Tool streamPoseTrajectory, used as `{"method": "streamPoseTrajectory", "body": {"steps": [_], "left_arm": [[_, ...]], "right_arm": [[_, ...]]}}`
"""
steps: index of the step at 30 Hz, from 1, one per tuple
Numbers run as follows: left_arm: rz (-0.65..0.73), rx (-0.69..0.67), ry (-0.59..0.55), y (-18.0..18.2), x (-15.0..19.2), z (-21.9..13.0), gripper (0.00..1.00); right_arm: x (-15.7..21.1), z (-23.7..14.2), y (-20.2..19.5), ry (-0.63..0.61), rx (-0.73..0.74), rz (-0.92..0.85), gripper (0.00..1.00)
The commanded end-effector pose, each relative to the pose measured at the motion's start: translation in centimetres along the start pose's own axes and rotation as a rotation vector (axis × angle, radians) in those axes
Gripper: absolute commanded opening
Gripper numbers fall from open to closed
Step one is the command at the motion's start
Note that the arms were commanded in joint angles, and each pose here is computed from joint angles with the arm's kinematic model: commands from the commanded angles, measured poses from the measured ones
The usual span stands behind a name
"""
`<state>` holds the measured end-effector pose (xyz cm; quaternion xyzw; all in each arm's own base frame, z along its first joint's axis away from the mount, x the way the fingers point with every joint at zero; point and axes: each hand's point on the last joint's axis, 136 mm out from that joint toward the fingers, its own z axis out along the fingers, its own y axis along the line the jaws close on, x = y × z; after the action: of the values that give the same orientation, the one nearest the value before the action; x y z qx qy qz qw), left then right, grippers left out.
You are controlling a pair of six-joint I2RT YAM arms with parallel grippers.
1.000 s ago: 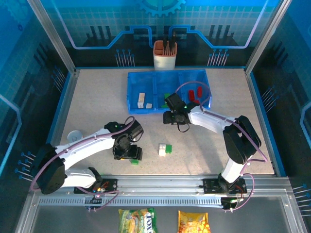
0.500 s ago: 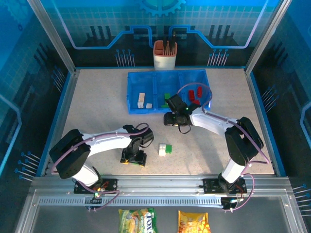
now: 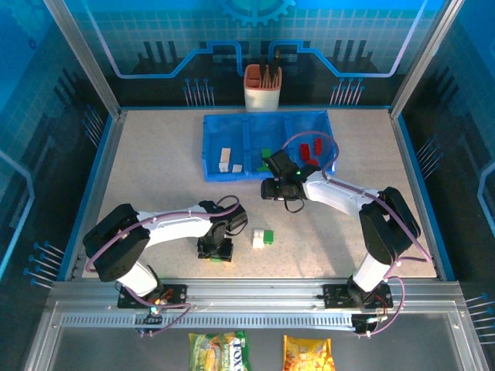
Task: Sort the legos into containers by color
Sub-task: Pick up the lego from the middle-left of the table.
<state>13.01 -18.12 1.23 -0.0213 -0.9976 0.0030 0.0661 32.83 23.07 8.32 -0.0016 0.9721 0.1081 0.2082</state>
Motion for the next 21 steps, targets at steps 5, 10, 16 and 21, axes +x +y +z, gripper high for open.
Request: {"method": "streamPoseTrajectory", "body": {"steps": [5,10,16,21], "left_arm": [[-0.011,-0.025,-0.008,0.7,0.6,-0.1,0.44],[-0.013,-0.021,-0.015,0.6,0.6,-0.5,0.40],[-0.011,-0.014,-0.036,0.2,0.1,-1.6,0.39],[0.014,0.015,-0.068,-1.3,-1.1,-2.9,0.39]], "right_arm": [[0.0,-0.9,-0.6,-0.003,-0.003,0.030,0.56],[0.0,-1.1,-0.7,-0.003,0.003,0.027,0.56],[0.1,-1.3,-1.0,-0.007,0.010,0.027,0.55],[0.4,-1.6,-1.6,-0.007,0.024,0.026,0.55]]}}
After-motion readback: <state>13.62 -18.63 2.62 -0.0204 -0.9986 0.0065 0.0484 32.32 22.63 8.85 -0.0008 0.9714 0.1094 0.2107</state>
